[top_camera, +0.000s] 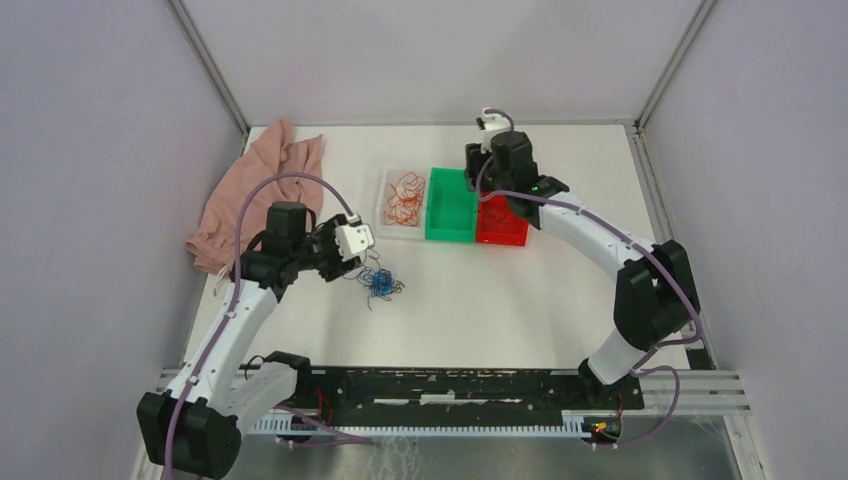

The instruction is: Untangle the cables

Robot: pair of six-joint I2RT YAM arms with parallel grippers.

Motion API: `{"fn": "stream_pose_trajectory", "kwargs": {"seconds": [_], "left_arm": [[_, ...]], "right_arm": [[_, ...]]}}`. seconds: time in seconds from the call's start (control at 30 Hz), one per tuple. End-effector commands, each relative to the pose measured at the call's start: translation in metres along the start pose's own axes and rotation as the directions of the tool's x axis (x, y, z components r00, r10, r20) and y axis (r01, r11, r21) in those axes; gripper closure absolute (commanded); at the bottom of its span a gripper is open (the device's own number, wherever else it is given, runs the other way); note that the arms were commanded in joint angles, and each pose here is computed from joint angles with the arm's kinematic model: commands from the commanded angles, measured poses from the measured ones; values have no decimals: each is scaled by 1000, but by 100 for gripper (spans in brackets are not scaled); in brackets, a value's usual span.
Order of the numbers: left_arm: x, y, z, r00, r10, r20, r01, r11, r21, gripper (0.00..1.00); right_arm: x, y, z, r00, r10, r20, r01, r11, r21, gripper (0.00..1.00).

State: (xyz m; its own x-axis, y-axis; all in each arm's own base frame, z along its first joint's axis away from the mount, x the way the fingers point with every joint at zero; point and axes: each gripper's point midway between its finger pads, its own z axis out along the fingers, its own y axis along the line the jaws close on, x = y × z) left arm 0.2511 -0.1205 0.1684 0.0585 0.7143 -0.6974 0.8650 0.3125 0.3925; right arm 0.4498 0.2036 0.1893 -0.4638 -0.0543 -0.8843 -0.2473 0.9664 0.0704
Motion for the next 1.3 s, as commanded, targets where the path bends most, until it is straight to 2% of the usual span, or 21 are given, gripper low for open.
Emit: {"fn": "stream_pose_trajectory", "kwargs": {"seconds": [0.0, 0.07, 0.13, 0.2, 0.3, 0.4, 0.53, 0.63, 0.73, 0.97, 1.1, 1.27], "left_arm": [[11, 32, -4, 999, -45, -9, 44, 996, -74, 36], [23, 29, -2, 999, -27, -31, 25, 998, -56, 37], [35, 14, 3, 998, 41, -48, -41, 999, 7, 37], [49, 0, 10, 992, 113, -62, -109, 992, 58, 35], [69, -8, 21, 984, 151, -92, -141, 984, 104, 35], [85, -12, 33, 977, 169, -129, -144, 973, 182, 36], [97, -1, 44, 968, 177, -176, -132, 962, 238, 37], [103, -13, 49, 967, 186, -172, -122, 937, 327, 37], [112, -26, 53, 955, 246, -167, -168, 911, 378, 37], [126, -31, 68, 949, 258, -179, -166, 898, 408, 40], [128, -26, 78, 949, 268, -168, -187, 904, 384, 47], [127, -18, 81, 950, 264, -169, -196, 920, 338, 72]], "right_arm": [[-14, 126, -38, 996, -10, 93, 44, 929, -368, 47], [4, 167, -45, 997, -30, 76, 62, 883, -466, 47], [23, 197, -46, 999, -28, 32, 40, 851, -523, 47], [37, 209, -42, 1000, -2, -4, 0, 841, -540, 48], [55, 223, -42, 998, 37, -43, -55, 821, -568, 49], [68, 218, -43, 997, 45, -59, -70, 837, -543, 50], [69, 202, -51, 999, 47, -24, -53, 862, -504, 51], [67, 188, -55, 1000, 31, -5, -30, 886, -463, 52], [63, 180, -61, 999, 42, 8, -34, 893, -450, 52], [59, 164, -72, 994, 111, 9, -96, 896, -433, 53], [53, 152, -78, 980, 196, 8, -174, 885, -433, 53], [48, 152, -82, 956, 292, -20, -266, 836, -481, 55]]}}
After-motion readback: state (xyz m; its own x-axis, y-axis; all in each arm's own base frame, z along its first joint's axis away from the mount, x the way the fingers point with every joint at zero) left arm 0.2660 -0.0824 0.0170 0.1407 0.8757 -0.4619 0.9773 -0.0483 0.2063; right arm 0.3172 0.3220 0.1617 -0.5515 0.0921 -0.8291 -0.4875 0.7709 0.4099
